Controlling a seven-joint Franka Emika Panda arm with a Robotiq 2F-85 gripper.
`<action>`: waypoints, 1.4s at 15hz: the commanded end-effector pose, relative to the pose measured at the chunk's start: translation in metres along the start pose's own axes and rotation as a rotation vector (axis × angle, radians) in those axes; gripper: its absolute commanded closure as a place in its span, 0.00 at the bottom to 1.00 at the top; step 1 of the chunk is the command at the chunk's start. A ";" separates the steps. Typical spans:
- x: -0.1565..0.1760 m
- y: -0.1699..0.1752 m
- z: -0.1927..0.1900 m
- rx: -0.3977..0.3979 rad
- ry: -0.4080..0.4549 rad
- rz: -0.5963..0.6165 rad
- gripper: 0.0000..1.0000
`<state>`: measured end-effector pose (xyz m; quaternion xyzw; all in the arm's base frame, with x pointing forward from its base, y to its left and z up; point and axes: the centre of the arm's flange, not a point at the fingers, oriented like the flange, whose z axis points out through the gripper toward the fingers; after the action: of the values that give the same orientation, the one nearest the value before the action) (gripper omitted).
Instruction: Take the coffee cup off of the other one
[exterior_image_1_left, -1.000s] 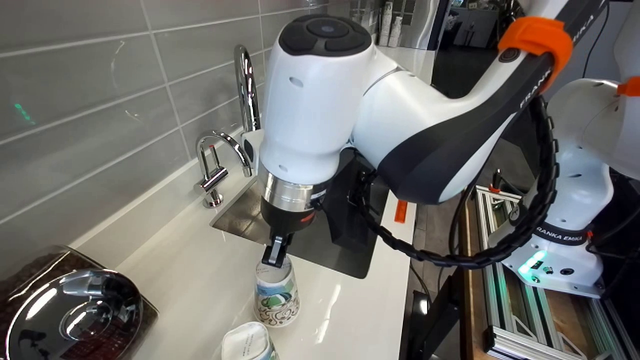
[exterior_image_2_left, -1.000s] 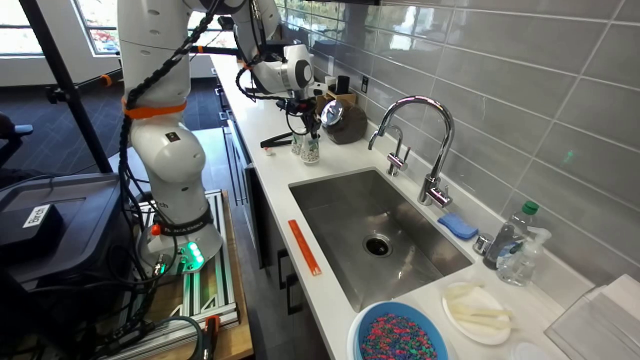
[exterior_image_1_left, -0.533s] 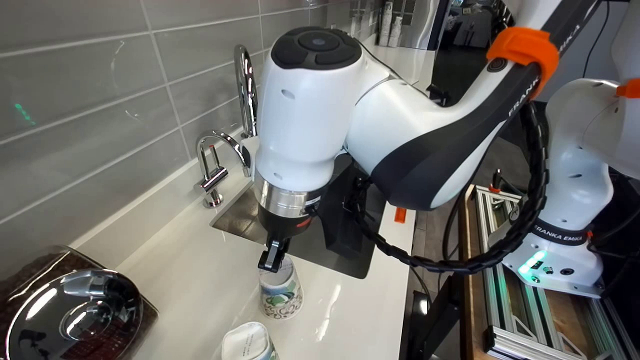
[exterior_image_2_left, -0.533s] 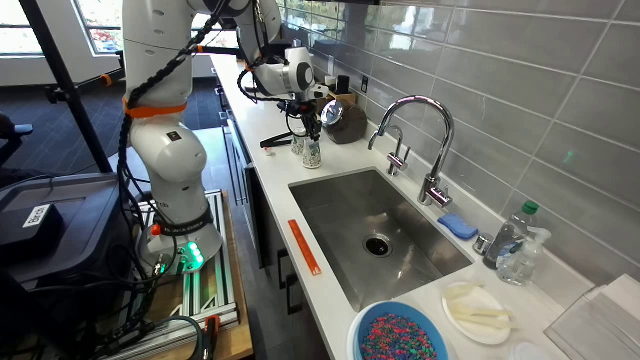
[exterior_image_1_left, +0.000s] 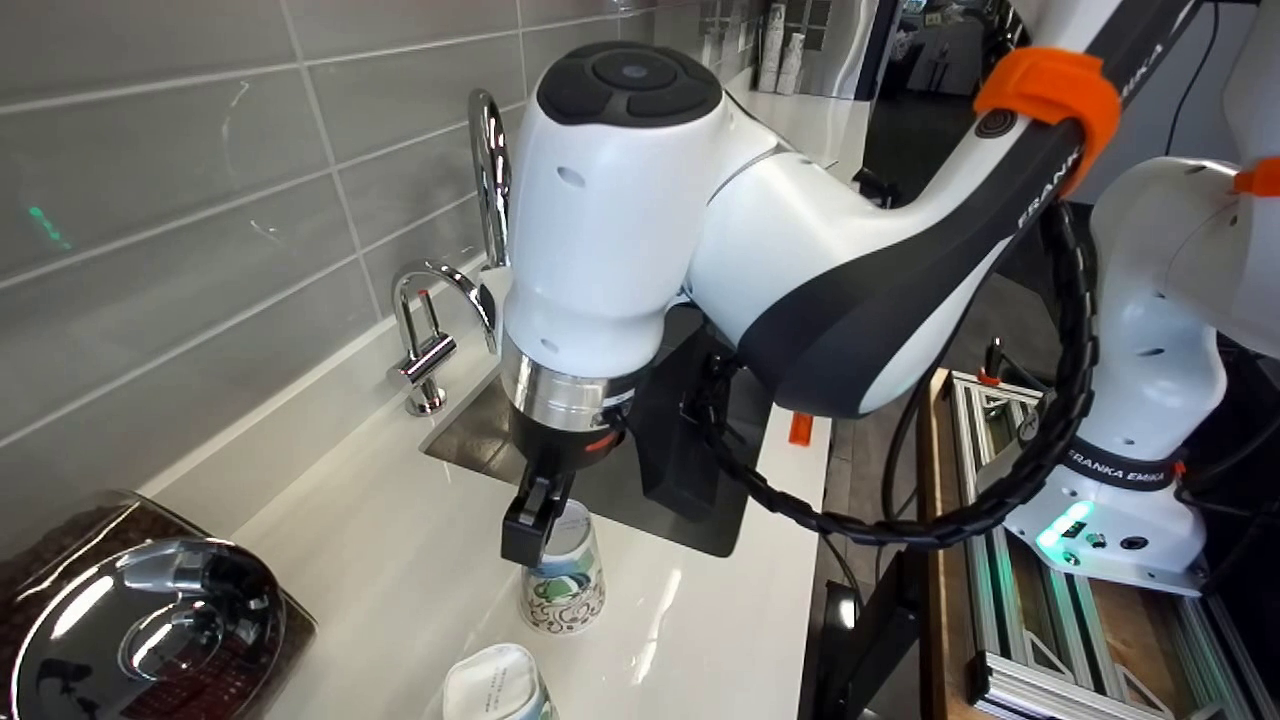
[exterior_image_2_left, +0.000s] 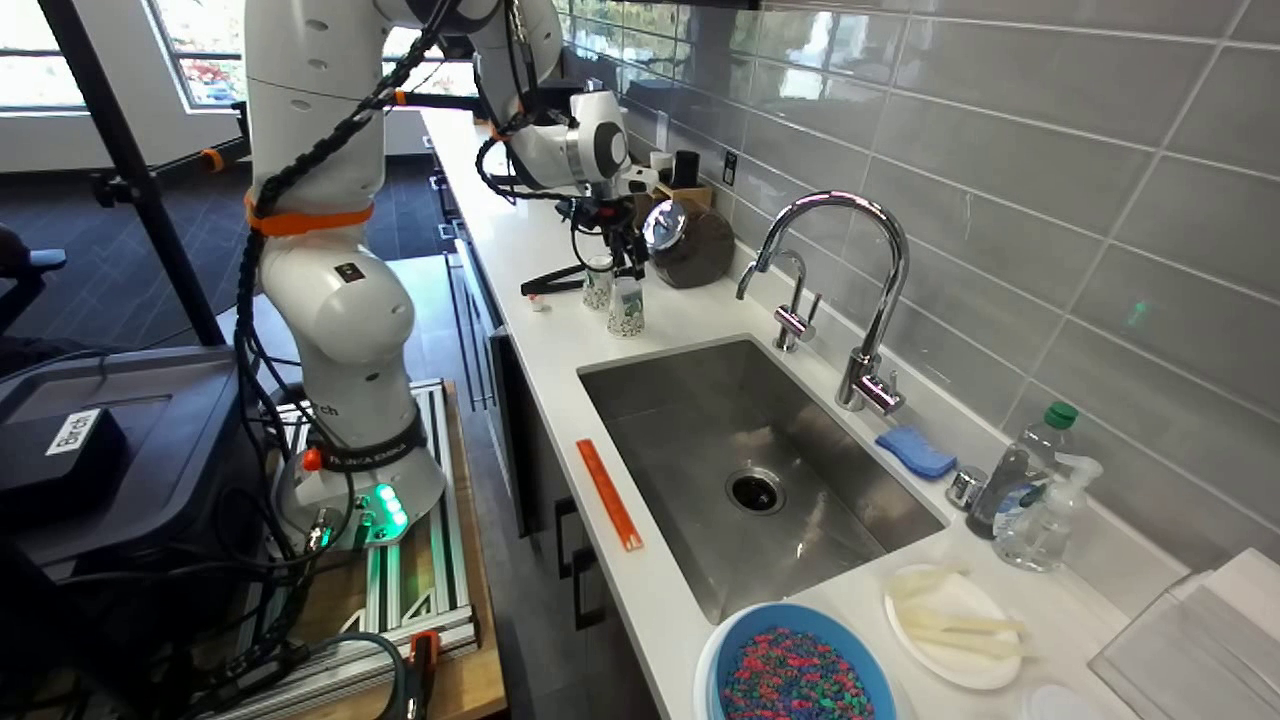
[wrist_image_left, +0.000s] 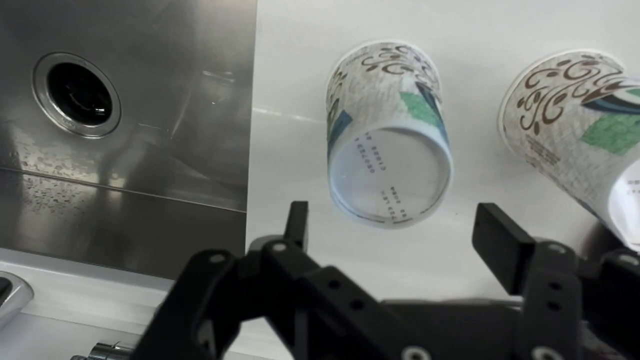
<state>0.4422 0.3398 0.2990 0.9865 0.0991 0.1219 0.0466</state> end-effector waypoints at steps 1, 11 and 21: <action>-0.001 -0.003 -0.012 0.038 0.030 0.033 0.00; -0.004 -0.001 -0.052 0.070 0.031 -0.019 0.00; -0.001 -0.009 -0.073 0.118 0.045 -0.056 0.00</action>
<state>0.4209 0.3533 0.3686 0.9814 0.1345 0.1365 -0.0107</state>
